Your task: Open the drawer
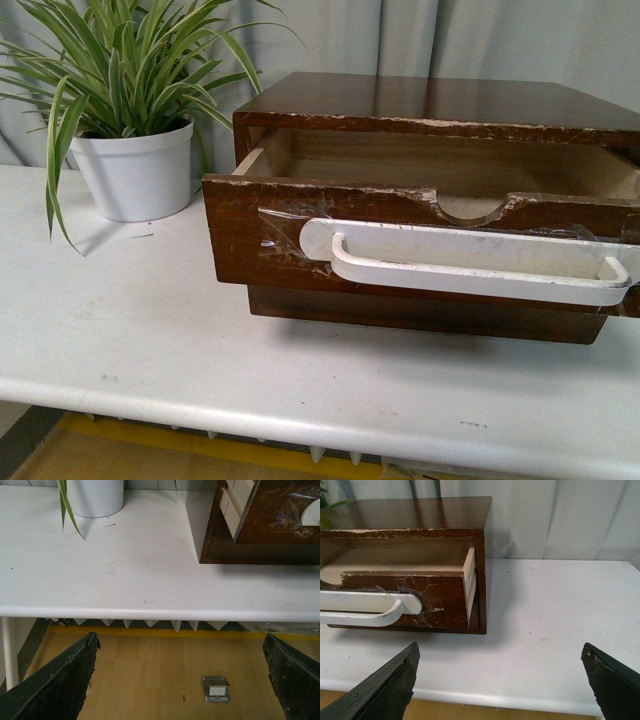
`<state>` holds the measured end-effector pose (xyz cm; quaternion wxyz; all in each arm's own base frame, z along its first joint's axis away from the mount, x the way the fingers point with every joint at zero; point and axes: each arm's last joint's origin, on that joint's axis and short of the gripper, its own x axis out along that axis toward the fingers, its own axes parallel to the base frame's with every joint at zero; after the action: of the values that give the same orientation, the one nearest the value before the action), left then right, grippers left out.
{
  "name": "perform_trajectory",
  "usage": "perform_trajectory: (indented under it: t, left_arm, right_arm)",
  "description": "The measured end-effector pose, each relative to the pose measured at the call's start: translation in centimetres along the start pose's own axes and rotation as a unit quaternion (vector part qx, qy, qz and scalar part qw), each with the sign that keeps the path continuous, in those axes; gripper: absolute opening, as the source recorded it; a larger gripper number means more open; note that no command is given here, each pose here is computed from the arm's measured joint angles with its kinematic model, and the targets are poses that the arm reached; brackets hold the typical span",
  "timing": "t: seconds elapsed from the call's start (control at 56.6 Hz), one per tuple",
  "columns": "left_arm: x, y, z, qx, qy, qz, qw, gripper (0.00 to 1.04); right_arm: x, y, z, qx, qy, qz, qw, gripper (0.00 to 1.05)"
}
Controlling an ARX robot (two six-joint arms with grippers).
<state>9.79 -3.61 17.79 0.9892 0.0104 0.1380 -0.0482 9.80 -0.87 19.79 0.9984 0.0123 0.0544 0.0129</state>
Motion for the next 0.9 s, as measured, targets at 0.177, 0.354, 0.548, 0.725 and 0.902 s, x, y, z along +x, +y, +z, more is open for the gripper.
perform_trajectory:
  t: [0.177,0.354,0.548,0.725,0.902]
  left_arm:
    - [0.1,0.3,-0.3,-0.012,-0.083,0.03,0.996,0.86]
    - [-0.1,1.4,-0.4,-0.02,-0.143,0.039,0.989,0.55]
    - [0.0,2.1,-1.1,-0.015,-0.143,0.042,0.989,0.23]
    - [0.0,3.1,-1.2,-0.011,-0.141,0.03,0.989,0.04]
    - [-0.1,3.5,-1.2,-0.013,-0.141,0.047,0.989,0.04]
  right_arm:
    - [0.0,0.5,-0.2,-0.006,-0.046,-0.025,0.999,0.82]
    - [0.1,0.8,-1.0,-0.01,-0.053,-0.012,0.998,0.53]
    - [0.2,0.8,-1.7,-0.01,-0.053,-0.013,0.998,0.19]
    - [0.2,0.8,-2.2,-0.012,-0.052,-0.013,0.998,0.01]
    - [0.3,0.8,-3.2,-0.012,-0.054,-0.014,0.998,0.01]
